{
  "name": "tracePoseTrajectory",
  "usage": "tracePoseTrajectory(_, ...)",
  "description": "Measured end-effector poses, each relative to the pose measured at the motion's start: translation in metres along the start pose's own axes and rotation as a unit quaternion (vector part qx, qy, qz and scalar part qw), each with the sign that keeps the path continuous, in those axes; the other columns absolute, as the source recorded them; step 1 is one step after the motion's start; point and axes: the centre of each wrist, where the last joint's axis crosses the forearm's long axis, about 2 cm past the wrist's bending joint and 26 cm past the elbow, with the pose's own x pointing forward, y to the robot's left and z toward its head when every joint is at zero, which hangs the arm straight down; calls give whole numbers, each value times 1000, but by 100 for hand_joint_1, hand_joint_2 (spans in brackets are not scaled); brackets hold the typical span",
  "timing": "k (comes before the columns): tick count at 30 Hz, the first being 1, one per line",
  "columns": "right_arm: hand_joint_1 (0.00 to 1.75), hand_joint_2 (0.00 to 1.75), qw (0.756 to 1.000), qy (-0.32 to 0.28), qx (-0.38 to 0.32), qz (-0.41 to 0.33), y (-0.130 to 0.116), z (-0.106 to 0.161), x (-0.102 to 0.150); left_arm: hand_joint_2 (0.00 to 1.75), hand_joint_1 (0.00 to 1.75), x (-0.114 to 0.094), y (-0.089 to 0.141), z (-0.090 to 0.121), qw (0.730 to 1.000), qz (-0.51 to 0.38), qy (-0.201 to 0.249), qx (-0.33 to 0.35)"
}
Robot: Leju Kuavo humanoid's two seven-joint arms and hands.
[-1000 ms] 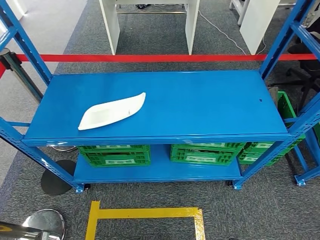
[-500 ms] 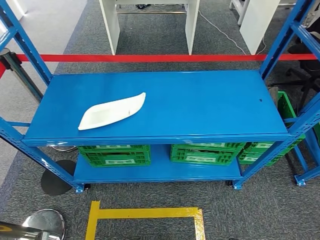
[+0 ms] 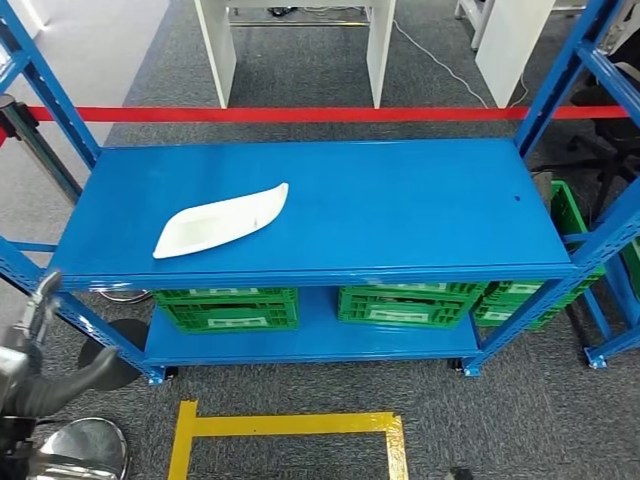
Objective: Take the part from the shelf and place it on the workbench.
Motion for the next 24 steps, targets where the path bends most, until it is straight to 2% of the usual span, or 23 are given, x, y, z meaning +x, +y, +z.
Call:
tracePoseTrajectory(3,0,175,1000,1,4,3,2,1,-1,175,0,20,1,0,999,13,-47,11)
tracePoseTrajectory(6,0,175,1000,0,5,4,3,1,-1,175,0,29,2,4,996,67,-58,23)
tracePoseTrajectory(9,0,175,1000,5,3,5,3,1,-2,175,0,27,5,12,994,91,-45,36)
tracePoseTrajectory(14,0,175,1000,13,0,8,3,2,-4,175,0,23,12,21,997,58,-10,48)
tracePoseTrajectory(20,0,175,1000,14,3,12,3,2,-3,175,0,22,18,17,999,25,33,27)
tracePoseTrajectory(24,0,175,1000,15,7,16,4,1,-2,175,0,20,21,11,999,19,43,16)
